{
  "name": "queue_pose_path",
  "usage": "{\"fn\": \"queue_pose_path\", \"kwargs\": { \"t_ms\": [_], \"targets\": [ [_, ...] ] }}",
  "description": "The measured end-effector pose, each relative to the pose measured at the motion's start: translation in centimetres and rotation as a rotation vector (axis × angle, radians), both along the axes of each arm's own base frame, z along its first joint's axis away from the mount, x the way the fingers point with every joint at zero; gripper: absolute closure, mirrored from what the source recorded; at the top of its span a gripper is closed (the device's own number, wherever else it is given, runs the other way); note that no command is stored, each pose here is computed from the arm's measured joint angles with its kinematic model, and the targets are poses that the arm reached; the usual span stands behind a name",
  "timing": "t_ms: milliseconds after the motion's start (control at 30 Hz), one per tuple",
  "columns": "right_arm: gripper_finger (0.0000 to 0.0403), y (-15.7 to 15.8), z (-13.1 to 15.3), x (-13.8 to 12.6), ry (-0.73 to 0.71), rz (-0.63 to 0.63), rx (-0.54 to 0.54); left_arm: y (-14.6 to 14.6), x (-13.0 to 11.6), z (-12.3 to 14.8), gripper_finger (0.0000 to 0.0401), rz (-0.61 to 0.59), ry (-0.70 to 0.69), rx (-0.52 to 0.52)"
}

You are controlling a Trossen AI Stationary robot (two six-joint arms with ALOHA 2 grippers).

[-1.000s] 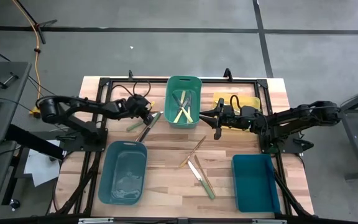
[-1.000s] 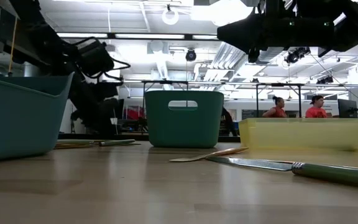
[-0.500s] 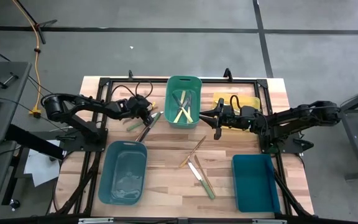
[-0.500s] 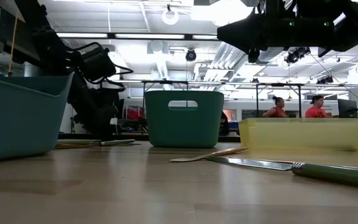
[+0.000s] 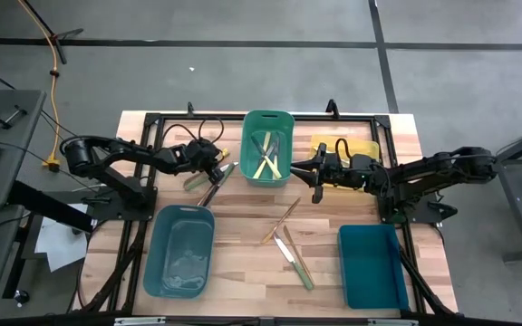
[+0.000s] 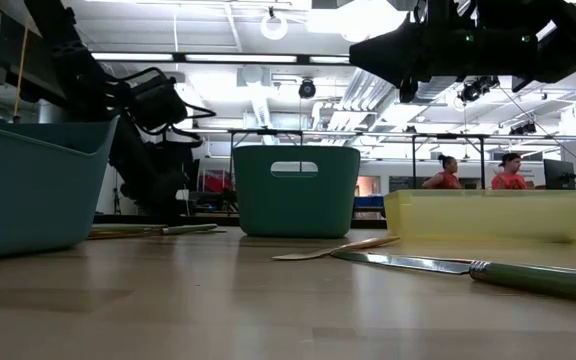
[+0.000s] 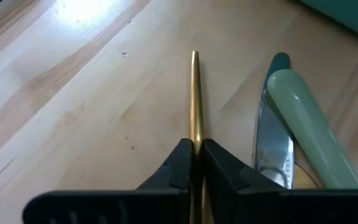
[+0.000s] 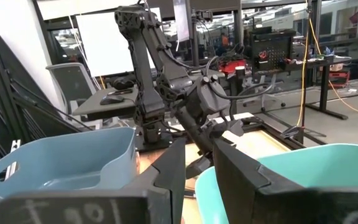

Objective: Sort silverware by color (type)
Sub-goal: Put the gold knife into the right blue bin

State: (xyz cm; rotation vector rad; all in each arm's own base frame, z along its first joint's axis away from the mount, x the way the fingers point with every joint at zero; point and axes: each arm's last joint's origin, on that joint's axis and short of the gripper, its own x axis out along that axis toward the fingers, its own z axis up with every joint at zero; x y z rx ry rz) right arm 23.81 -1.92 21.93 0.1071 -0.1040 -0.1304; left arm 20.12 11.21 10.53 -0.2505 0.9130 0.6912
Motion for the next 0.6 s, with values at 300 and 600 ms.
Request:
{"fn": "queue_pose_path", "kwargs": {
  "t_ms": [300,600],
  "targets": [
    [0.0323,0.00,-0.04,0.00,0.004,-0.001,-0.002,0.18,0.09,0.16,0.0388,0.019,0.015,0.025],
    [0.0323,0.00,-0.10,0.01,0.011,0.000,0.001,0.22,0.07,0.17,0.0388,0.027,0.019,0.034]
  ]
}}
